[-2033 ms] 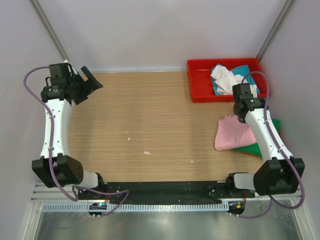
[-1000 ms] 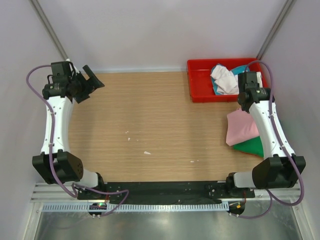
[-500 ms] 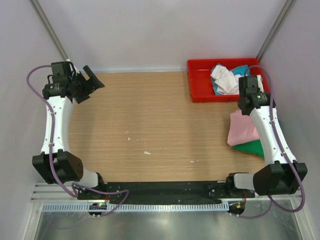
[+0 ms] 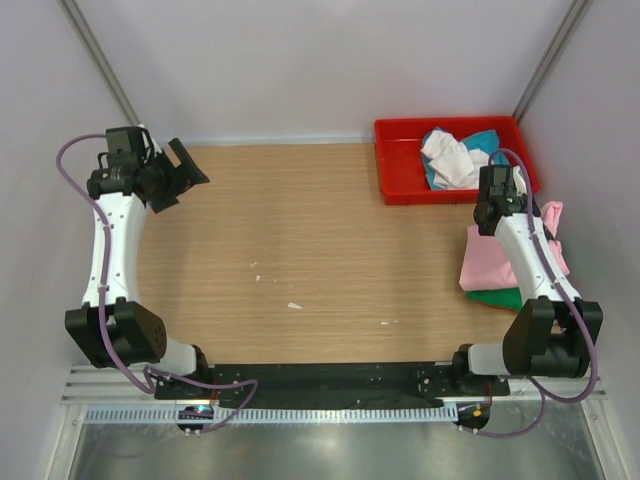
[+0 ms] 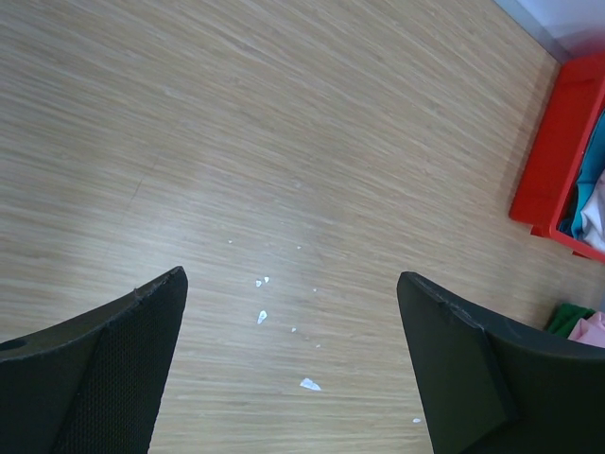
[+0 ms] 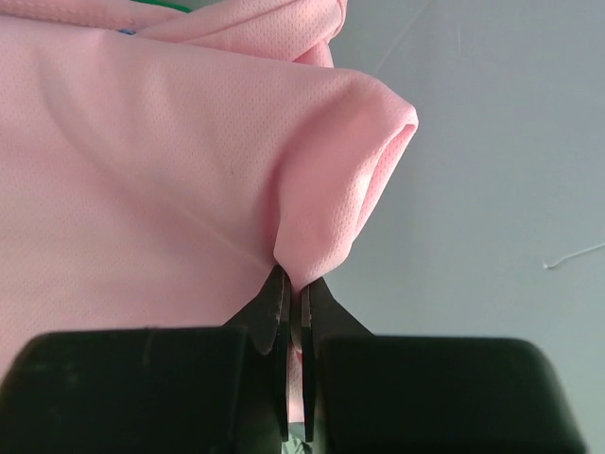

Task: Fold and stack the t-shirts
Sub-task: Neatly place the folded tshirt to the corner, then reset both grippers

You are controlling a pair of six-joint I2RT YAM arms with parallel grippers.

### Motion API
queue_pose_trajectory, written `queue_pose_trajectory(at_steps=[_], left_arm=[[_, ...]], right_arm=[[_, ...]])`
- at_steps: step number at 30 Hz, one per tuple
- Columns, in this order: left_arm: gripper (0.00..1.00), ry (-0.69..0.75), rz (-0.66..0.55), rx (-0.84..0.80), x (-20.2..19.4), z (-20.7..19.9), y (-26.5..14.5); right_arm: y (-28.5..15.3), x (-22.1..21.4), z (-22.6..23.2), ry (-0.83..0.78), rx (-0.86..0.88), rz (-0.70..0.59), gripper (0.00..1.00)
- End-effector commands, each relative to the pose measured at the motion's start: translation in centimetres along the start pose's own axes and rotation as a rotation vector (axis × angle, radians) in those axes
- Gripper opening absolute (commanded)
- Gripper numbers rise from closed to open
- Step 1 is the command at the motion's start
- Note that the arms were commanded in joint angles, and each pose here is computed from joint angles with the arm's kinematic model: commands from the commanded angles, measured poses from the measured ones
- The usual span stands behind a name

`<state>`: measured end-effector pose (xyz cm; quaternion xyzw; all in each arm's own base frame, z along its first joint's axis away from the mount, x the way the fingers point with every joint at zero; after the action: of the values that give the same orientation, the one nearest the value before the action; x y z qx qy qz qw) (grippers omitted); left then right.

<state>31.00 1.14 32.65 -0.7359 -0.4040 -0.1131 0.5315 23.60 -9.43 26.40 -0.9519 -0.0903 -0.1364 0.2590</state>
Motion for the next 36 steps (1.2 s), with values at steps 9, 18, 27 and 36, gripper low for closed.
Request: queue_pose_trajectory(at_steps=[9,18,27,36], left_arm=[[0.93,0.028,0.037,-0.009,-0.5,0.3,0.8],[0.93,0.036,0.017,-0.014,-0.1,0.1,0.4],[0.93,0.038,-0.018,-0.046,0.1,-0.5,-0.5],[0.97,0.013,-0.212,-0.167,2.5,-2.3,-4.8]], right_arm=[[1.8,0.6,-0.8,0.015,-0.064,-0.006,0.09],[-0.6,2.6,-4.2,0.179,-0.002,-0.054,1.00],[-2.9,6.0,-1.2,0.633,0.469,-0.137,1.00],[-8.3,9.9,-4.7,0.848,0.824,-0.478,1.00]])
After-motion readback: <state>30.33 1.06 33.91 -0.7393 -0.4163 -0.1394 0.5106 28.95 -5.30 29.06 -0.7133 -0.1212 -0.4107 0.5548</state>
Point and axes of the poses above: each gripper's point midway between its finger pads, its own y axis out along the fingers, its own z axis along the line the jaws close on, x = y × z, the point moved 9 cm from there along -y, back along the fingers, and after that the axes turned 4 degrees about y, right-handed, at the moved point
